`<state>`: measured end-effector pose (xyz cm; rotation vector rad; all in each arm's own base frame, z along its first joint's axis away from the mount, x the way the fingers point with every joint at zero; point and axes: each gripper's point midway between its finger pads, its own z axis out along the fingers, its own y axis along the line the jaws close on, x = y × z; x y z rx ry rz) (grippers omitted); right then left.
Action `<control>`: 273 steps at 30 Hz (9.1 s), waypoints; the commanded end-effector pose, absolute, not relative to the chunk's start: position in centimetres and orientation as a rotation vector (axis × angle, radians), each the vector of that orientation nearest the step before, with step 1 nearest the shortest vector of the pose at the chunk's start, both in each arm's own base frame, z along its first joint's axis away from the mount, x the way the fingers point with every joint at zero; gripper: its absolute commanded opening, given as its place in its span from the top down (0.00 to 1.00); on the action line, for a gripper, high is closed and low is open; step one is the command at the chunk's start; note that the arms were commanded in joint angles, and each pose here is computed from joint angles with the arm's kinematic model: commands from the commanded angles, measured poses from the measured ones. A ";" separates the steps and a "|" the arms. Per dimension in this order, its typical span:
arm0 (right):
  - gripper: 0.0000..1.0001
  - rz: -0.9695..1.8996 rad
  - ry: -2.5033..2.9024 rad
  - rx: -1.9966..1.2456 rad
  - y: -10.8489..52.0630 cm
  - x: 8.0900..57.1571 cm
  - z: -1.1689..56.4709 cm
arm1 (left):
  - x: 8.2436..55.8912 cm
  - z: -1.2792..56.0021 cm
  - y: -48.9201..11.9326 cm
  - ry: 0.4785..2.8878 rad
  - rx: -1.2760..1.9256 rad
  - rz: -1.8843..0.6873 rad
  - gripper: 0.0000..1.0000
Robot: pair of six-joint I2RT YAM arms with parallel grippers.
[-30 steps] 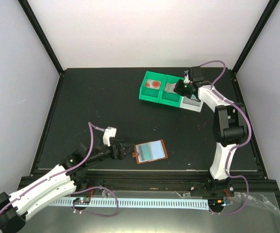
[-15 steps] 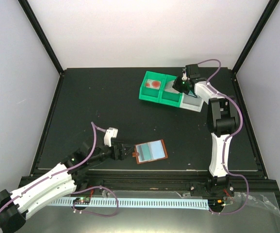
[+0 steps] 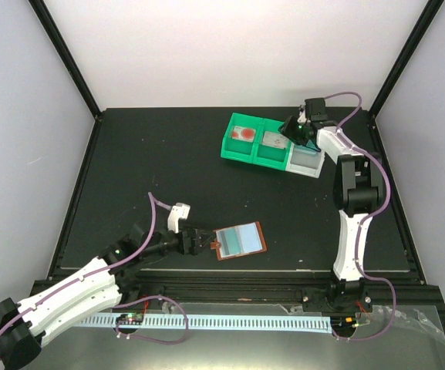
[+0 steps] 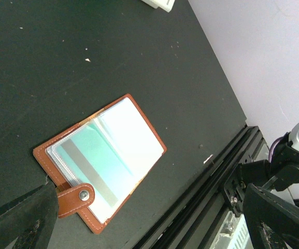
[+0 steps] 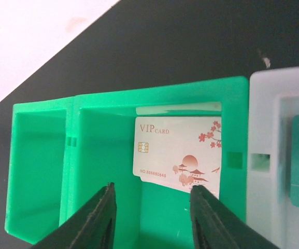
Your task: Take the credit cards out of the card holder
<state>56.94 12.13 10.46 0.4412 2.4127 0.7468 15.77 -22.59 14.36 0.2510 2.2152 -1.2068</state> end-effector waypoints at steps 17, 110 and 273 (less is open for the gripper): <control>0.52 1.087 2.311 0.152 15.3 45.9 19.7 | 15.3 17.0 -23.9 2.192 0.207 -1.359 0.05; 0.99 0.963 2.610 -0.371 30.9 17.0 -0.6 | 18.5 10.6 -26.3 2.357 0.005 -1.423 0.01; 0.99 0.855 2.542 -0.404 30.0 18.3 0.4 | 20.2 6.8 -26.4 2.465 0.167 -1.277 0.03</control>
